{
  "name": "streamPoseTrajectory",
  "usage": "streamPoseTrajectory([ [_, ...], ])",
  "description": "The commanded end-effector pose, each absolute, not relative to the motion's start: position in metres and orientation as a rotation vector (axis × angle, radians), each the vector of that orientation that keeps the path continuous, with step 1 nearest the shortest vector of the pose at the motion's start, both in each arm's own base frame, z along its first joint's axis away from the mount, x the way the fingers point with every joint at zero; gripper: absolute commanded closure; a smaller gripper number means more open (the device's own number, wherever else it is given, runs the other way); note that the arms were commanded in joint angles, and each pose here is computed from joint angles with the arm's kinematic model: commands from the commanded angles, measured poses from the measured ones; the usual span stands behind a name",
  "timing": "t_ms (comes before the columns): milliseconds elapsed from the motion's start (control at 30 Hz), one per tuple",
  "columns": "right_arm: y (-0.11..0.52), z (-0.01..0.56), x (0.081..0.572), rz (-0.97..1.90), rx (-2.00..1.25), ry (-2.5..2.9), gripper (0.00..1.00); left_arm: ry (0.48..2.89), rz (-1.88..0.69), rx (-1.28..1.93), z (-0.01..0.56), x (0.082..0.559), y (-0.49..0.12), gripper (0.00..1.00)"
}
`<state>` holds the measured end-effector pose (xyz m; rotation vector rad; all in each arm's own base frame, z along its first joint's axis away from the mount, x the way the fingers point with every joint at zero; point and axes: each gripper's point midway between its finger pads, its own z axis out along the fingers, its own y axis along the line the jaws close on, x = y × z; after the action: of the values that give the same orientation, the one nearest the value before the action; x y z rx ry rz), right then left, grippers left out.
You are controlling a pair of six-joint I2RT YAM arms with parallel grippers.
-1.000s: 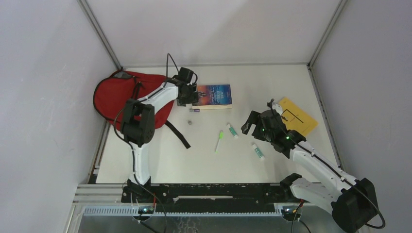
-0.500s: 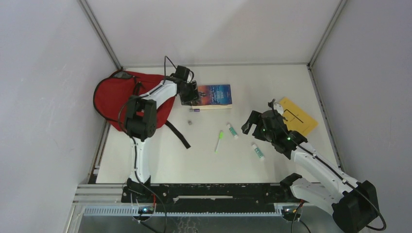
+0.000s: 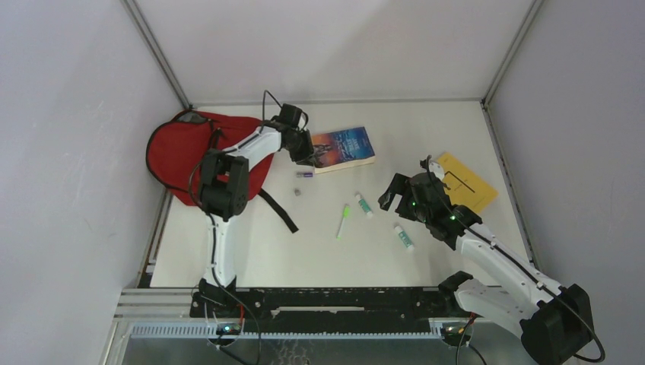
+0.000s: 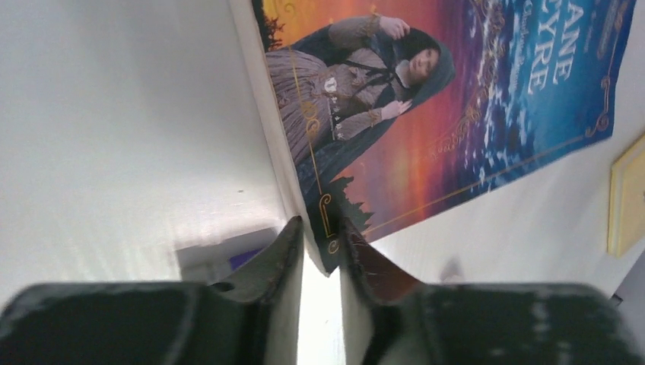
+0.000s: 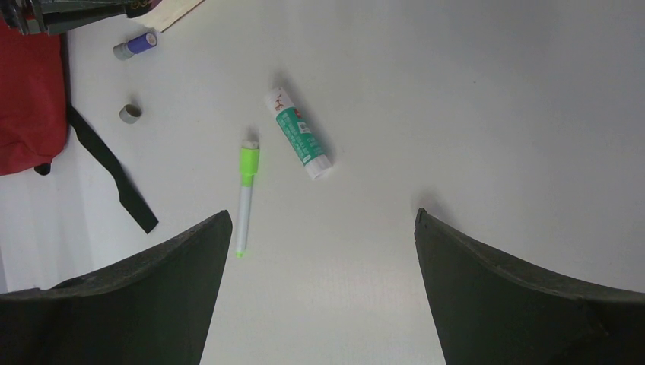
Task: Pack the student bag
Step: Move the book to the center of the board.
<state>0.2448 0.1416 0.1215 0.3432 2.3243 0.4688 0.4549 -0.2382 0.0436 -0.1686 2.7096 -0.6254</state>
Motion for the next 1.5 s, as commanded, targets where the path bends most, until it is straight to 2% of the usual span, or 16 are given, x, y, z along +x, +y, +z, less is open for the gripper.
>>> streamPoseTrajectory([
  [0,0.140,0.126,0.247,0.473,0.369,2.303,0.00,2.626,-0.788,-0.059,0.073,0.451,-0.279,0.80],
  [100,0.141,0.125,0.248,0.471,0.370,2.306,0.00,2.636,-0.797,-0.036,0.071,0.441,-0.288,0.97],
  [133,0.141,0.125,0.248,0.475,0.370,2.306,0.00,2.643,-0.802,-0.030,0.070,0.436,-0.292,1.00],
  [533,0.136,0.120,0.255,0.438,0.418,2.299,0.00,2.645,-0.913,0.034,0.072,0.371,-0.359,1.00],
  [567,0.135,0.120,0.256,0.441,0.427,2.299,0.00,2.652,-0.939,0.033,0.074,0.365,-0.364,0.92],
  [600,0.131,0.119,0.258,0.446,0.450,2.296,0.00,2.652,-0.973,0.036,0.080,0.360,-0.368,0.76],
  [667,0.126,0.116,0.261,0.464,0.490,2.293,0.00,2.643,-1.008,0.061,0.090,0.353,-0.371,0.50],
  [700,0.123,0.117,0.264,0.480,0.508,2.284,0.00,2.632,-1.006,0.075,0.097,0.352,-0.369,0.44],
  [767,0.118,0.117,0.269,0.501,0.538,2.267,0.00,2.601,-0.979,0.112,0.112,0.351,-0.363,0.38],
  [933,0.112,0.118,0.287,0.582,0.616,2.235,0.00,2.518,-0.854,0.152,0.146,0.368,-0.337,0.33],
  [1100,0.120,0.112,0.302,0.665,0.671,2.242,0.03,2.511,-0.811,0.107,0.154,0.394,-0.303,0.24],
  [1300,0.132,0.101,0.303,0.684,0.652,2.283,0.04,2.448,-0.675,0.063,0.170,0.398,-0.255,0.24],
  [1467,0.141,0.095,0.300,0.680,0.616,2.309,0.04,2.377,-0.439,-0.104,0.180,0.403,-0.183,0.23],
])
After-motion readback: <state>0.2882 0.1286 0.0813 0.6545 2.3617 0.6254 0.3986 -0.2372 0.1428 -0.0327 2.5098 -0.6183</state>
